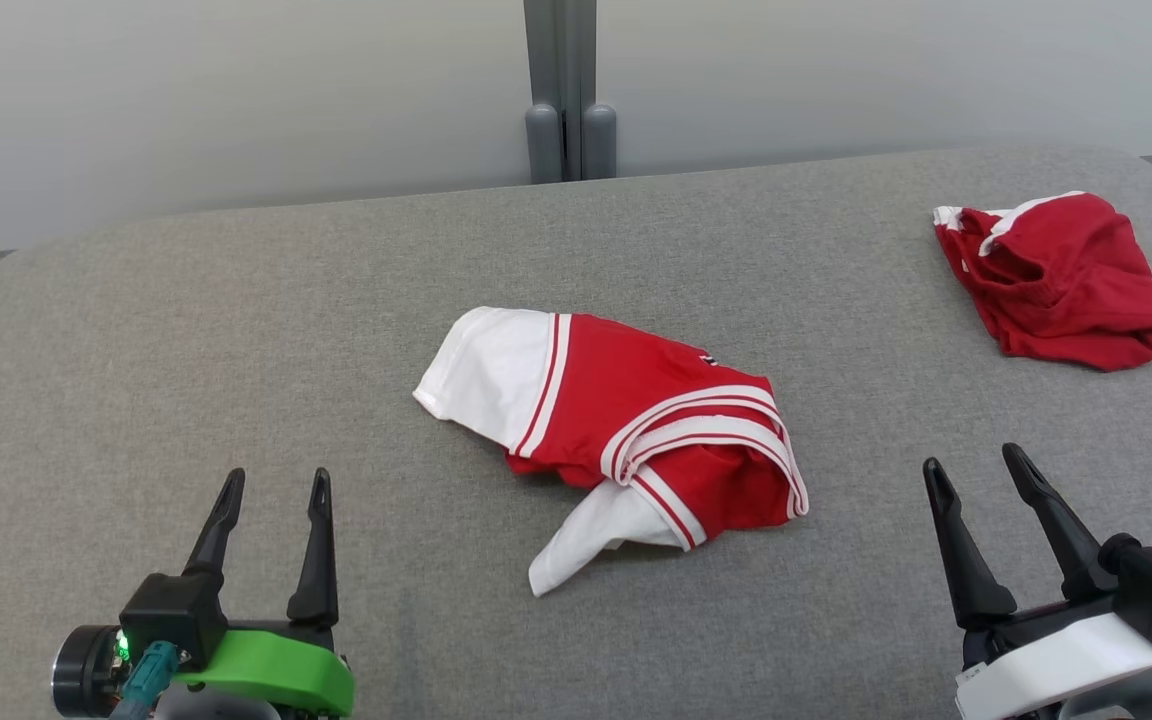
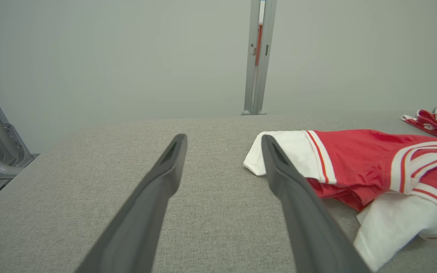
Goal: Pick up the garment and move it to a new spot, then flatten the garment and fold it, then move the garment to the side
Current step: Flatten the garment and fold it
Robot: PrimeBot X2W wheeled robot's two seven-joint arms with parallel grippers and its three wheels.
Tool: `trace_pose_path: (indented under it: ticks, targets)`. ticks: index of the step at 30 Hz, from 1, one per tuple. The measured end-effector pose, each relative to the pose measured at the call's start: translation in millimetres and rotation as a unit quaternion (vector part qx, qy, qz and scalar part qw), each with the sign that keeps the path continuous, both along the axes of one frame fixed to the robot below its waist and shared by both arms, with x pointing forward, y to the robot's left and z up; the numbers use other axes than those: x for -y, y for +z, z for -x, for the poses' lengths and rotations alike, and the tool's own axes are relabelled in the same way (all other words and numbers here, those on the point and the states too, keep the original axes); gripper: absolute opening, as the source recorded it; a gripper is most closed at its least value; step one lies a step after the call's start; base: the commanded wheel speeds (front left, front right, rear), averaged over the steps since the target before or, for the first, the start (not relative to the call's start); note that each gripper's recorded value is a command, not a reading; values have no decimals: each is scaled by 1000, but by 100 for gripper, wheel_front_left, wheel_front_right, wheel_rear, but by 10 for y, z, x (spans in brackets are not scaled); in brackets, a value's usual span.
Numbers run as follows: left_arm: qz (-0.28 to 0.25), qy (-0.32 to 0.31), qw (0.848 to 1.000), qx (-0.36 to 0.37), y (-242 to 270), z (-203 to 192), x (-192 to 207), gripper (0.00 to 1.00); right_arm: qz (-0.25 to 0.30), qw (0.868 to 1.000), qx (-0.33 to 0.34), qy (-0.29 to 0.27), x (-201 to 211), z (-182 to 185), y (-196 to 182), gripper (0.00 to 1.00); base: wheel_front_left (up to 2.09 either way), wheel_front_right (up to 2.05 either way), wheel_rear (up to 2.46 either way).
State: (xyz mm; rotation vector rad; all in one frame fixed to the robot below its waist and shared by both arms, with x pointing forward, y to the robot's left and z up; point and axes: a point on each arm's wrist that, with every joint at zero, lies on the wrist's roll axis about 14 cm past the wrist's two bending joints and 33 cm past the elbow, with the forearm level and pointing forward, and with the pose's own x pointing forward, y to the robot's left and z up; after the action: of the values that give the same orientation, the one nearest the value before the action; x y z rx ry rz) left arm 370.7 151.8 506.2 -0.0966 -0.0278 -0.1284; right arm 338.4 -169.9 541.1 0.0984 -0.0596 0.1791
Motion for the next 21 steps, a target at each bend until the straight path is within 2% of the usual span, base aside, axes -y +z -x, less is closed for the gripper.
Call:
trace_pose_path:
  ticks: [13, 17, 21]
  targets:
    - [0, -4, 1000, 1, 5, -82, 39, 100, 11, 1000, -15, 16, -48, -86, -74, 100, 0, 0, 0]
    - [-4, -7, 1000, 21, 114, -237, 67, 100, 28, 998, -21, 58, -235, -246, -83, 100, 0, 0, 0]
    - [0, -14, 999, 42, 226, -437, 137, 100, 53, 989, -35, 136, -579, -476, -135, 100, 0, 0, 0]
